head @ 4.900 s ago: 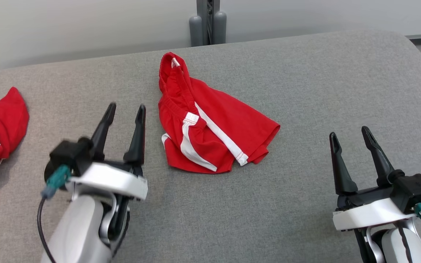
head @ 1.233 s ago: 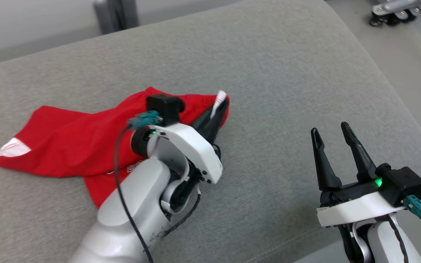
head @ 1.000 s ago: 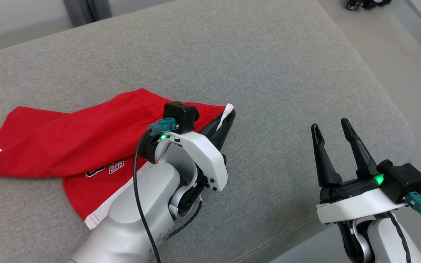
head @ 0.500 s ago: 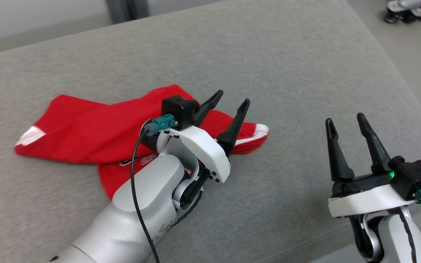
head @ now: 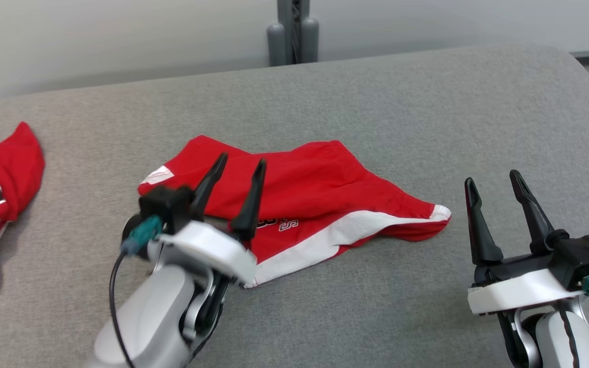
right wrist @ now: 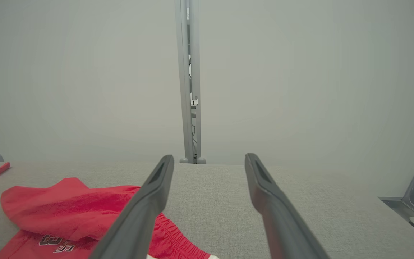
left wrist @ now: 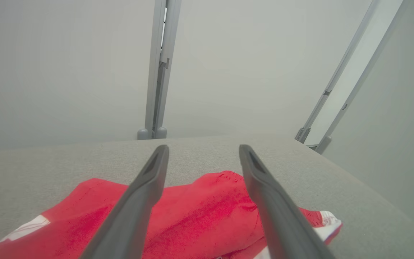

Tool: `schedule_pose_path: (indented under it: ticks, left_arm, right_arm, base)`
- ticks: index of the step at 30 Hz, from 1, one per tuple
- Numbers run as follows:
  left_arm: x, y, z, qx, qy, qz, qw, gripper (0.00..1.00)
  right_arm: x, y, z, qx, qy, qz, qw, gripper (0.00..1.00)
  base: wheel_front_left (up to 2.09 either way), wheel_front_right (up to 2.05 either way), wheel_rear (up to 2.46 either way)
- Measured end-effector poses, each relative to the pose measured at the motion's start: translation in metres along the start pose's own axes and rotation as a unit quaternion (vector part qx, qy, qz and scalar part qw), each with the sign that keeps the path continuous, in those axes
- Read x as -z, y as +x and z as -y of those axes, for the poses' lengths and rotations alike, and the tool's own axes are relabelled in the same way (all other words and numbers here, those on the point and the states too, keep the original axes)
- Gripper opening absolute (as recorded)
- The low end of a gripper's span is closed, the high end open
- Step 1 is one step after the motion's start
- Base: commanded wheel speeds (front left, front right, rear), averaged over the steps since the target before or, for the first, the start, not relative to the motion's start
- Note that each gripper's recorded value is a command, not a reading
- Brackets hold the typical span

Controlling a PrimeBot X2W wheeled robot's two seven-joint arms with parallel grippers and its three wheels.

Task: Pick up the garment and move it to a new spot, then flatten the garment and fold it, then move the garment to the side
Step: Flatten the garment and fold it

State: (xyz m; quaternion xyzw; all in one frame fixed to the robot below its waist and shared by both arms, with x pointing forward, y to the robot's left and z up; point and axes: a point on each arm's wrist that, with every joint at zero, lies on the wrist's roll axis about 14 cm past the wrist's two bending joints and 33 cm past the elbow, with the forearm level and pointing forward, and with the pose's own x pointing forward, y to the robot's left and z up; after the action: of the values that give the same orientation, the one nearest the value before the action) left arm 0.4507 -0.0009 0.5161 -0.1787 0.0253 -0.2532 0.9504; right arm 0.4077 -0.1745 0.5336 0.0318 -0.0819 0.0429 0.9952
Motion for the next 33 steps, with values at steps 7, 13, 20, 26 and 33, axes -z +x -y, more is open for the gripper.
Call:
schedule_pose_path:
  ticks: [7, 13, 20, 26, 33]
  left_arm:
    - [0.008, -0.052, -0.038, -0.075, 0.051, 0.006, 0.996, 1.00]
    - [0.028, -0.069, -0.039, -0.092, 0.020, -0.010, 0.995, 1.00]
    - [0.034, -0.071, -0.040, -0.092, 0.015, -0.013, 0.996, 1.00]
    - [0.069, -0.077, -0.034, -0.071, 0.018, -0.071, 0.995, 1.00]
    - [0.115, -0.083, -0.032, -0.062, 0.003, -0.167, 0.984, 1.00]
  right_arm:
    - [-0.004, 0.000, -0.011, -0.015, 0.004, 0.006, 1.000, 1.00]
    - [0.001, -0.002, -0.008, -0.010, 0.000, -0.002, 1.000, 1.00]
    - [0.004, 0.000, -0.011, -0.015, 0.001, -0.005, 1.000, 1.00]
    - [0.007, 0.000, -0.013, -0.017, 0.003, -0.009, 1.000, 1.00]
    - [0.010, 0.002, -0.010, -0.014, 0.006, -0.012, 1.000, 1.00]
  base:
    - [0.00, 0.00, 0.00]
    - [0.00, 0.00, 0.00]
    - [0.00, 0.00, 0.00]
    - [0.00, 0.00, 0.00]
    - [0.00, 0.00, 0.00]
